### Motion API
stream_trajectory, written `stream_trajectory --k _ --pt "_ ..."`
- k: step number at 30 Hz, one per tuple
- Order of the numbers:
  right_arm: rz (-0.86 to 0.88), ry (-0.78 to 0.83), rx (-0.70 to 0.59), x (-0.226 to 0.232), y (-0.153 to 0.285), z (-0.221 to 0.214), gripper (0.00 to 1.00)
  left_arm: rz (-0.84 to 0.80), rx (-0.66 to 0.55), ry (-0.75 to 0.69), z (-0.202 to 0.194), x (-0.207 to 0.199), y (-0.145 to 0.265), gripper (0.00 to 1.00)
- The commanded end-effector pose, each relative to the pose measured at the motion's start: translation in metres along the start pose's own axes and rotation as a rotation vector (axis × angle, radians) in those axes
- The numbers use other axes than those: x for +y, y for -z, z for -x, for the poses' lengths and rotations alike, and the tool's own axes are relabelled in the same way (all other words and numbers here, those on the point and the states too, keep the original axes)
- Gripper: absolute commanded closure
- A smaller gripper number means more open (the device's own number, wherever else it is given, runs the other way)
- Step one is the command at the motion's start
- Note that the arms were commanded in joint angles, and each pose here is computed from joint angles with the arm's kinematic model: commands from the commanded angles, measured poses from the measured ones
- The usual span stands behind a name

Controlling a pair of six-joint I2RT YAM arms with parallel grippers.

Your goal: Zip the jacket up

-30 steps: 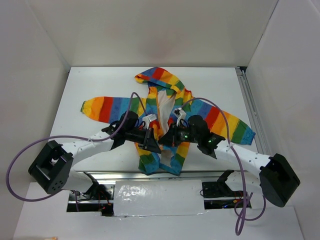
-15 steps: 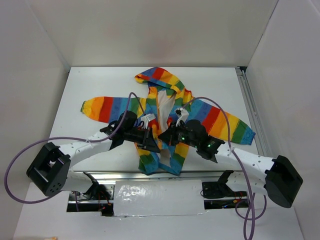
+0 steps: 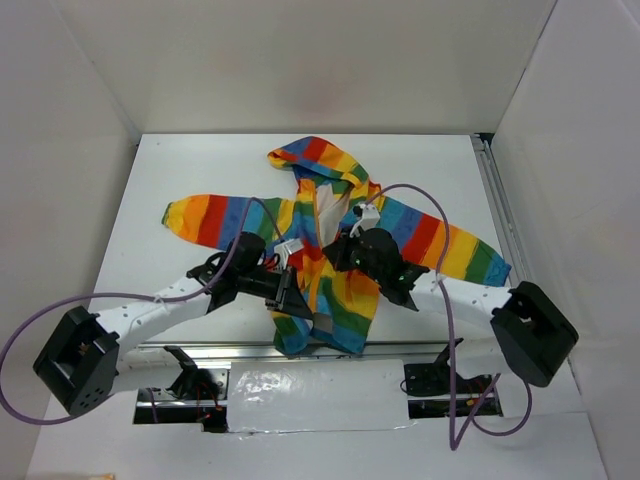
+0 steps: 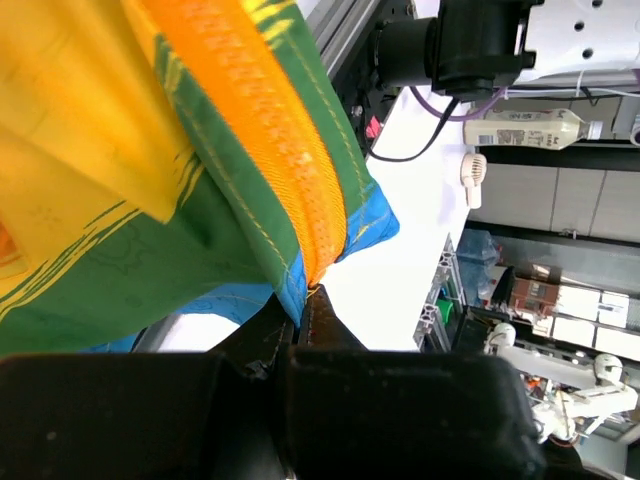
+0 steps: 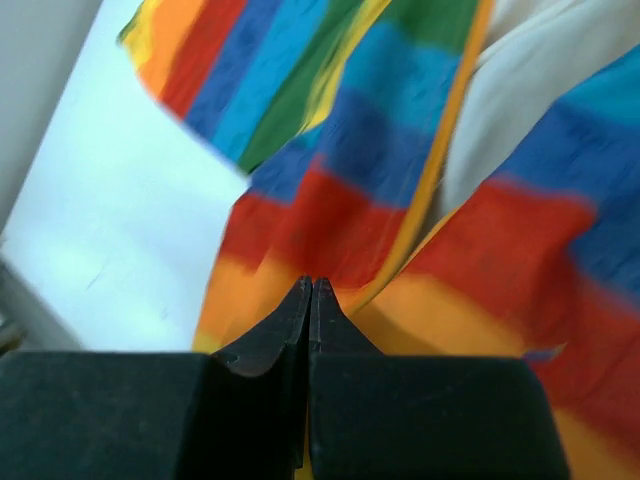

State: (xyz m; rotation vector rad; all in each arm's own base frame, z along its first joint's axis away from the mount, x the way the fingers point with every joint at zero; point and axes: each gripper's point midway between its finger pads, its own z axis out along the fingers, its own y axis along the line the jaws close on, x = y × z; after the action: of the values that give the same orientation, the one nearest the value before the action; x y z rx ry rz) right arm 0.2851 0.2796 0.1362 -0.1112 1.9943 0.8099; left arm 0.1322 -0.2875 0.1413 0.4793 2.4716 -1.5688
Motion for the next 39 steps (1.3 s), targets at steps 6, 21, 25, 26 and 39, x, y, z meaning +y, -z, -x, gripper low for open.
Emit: stream_trajectory --k 6,21,25,26,39 --pt "-0.090 0.026 -0.379 -0.023 -0.045 0.135 1.00 -0.025 0.101 0.012 -0.040 -0.006 0.011 1.00" --pt "-0.208 -0.017 -0.425 -0.108 -0.168 0.235 1.00 0.051 0.313 0.101 -0.102 0.022 0.003 1.00" --pt "-0.260 0.052 -0.467 -0.110 -0.188 0.301 1.00 0.040 0.304 0.088 -0.102 0.022 0.001 1.00" --pt "-0.302 0.045 -0.425 -0.137 -0.200 0.290 1.00 0.057 0.296 0.087 -0.100 0.024 0.000 1.00" --pt "-0.119 0.023 -0.399 -0.148 -0.222 0.325 0.01 0.210 0.289 0.165 -0.080 0.039 -0.014 0.01"
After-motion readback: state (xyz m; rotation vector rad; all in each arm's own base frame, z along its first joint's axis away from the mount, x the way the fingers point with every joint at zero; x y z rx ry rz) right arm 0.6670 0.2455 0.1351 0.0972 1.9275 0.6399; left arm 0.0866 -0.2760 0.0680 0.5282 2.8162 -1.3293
